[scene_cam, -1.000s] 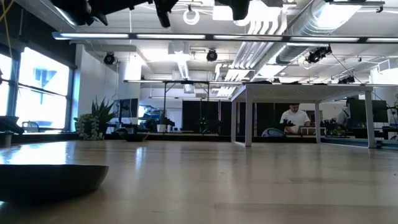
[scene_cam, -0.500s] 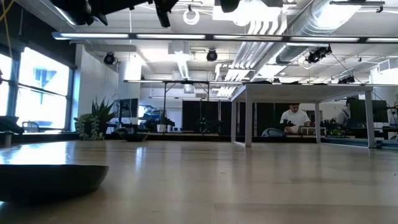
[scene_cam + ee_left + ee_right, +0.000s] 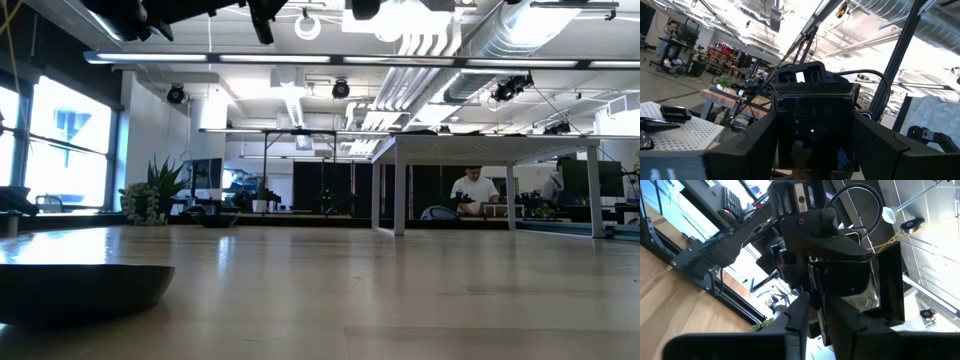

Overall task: Pick & Place Mini shaped plates
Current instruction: Stack the black square plate on top of the black square plates on the shelf

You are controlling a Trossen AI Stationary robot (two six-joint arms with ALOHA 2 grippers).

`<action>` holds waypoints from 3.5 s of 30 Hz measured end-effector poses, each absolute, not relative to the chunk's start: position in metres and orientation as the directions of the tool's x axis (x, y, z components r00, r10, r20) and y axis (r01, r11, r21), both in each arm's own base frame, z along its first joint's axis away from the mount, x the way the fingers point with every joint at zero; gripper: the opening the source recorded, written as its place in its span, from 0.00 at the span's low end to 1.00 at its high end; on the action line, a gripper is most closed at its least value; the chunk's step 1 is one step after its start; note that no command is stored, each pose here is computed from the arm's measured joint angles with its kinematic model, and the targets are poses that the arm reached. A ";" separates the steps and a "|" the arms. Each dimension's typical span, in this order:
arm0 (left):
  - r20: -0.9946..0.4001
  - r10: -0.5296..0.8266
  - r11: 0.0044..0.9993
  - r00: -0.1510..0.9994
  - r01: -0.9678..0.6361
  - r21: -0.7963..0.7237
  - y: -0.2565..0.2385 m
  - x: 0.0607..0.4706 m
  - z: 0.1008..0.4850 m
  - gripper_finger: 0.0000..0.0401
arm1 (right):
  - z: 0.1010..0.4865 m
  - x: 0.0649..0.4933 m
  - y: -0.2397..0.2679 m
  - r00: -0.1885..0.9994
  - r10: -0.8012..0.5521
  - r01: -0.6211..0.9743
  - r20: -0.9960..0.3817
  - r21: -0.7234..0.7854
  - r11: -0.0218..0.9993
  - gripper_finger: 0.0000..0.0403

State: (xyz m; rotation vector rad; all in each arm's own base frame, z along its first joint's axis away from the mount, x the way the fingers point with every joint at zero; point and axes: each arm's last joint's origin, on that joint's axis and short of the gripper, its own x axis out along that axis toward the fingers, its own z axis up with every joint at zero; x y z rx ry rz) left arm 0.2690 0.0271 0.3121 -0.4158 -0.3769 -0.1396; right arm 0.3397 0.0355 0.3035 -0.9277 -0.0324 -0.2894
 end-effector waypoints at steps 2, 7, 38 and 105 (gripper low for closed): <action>0.385 -0.054 0.908 0.921 0.206 -0.366 0.027 0.269 0.312 0.55 | 0.304 0.340 0.033 0.961 -0.233 0.261 0.152 -0.784 0.564 0.09; 0.385 -0.049 0.908 0.921 0.203 -0.368 0.027 0.269 0.312 0.55 | 0.303 0.340 0.031 0.959 -0.241 0.265 0.152 -0.784 0.561 0.01; 0.133 0.087 0.990 0.987 -0.070 -0.123 0.023 0.202 0.335 0.63 | 0.304 0.337 0.032 0.913 -0.383 0.343 0.138 -0.766 0.543 0.00; -0.020 0.154 0.986 0.988 -0.155 -0.056 0.024 0.190 0.247 0.01 | 0.349 0.196 -0.158 -0.247 -0.433 0.725 -0.867 -0.462 0.511 0.00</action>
